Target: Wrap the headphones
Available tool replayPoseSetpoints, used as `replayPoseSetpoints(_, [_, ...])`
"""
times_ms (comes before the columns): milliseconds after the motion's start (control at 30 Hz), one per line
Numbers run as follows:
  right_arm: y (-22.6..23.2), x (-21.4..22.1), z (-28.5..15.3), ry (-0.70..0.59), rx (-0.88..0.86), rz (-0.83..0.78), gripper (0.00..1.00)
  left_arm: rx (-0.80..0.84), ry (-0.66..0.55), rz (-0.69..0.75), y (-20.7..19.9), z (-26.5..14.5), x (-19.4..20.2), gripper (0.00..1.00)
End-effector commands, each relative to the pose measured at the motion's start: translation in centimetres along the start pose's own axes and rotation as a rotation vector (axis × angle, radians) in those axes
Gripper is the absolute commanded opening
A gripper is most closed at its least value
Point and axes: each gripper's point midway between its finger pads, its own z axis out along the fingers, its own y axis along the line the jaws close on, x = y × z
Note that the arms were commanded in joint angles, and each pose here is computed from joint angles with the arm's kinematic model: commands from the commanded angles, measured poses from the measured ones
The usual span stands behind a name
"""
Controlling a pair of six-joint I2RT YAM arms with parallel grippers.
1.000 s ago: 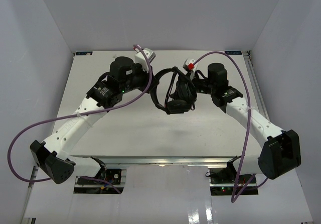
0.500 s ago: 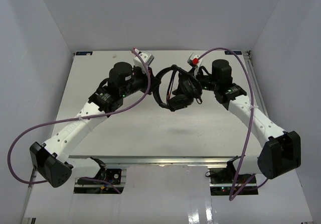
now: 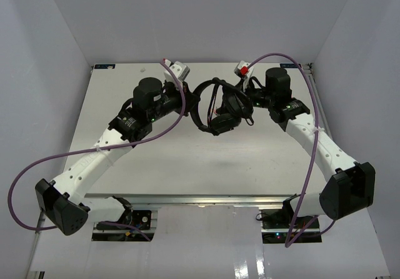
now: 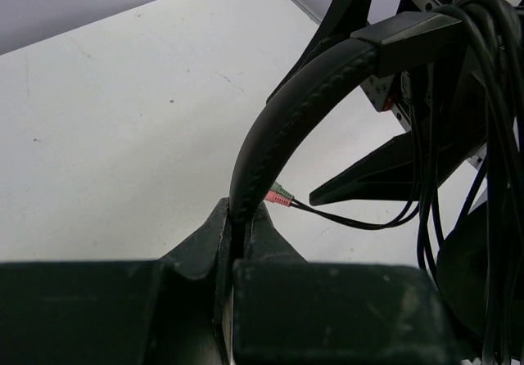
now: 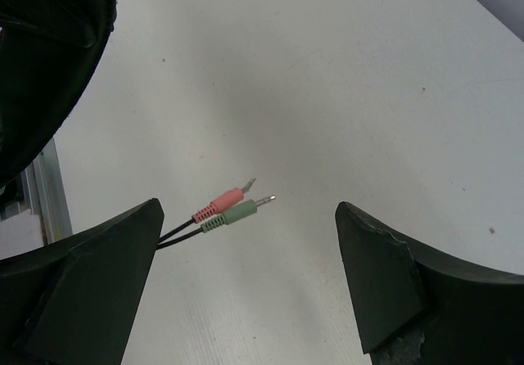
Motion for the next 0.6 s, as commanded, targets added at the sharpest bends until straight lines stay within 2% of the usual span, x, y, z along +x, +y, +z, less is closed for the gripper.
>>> replayPoseSetpoints(0, [-0.9,-5.3,-1.1,-0.070,0.033,-0.120,0.91,-0.102,0.145,0.035,2.9,0.2,3.1,0.00])
replayPoseSetpoints(267, [-1.4,-2.2,0.1,0.091,0.088,-0.284,0.90,-0.107,0.123,-0.045,2.5,1.4,1.1,0.00])
replayPoseSetpoints(567, [-3.3,-1.3,-0.5,0.130,0.167,-0.377,0.90,-0.066,0.099,-0.131,1.9,0.6,-0.5,0.00])
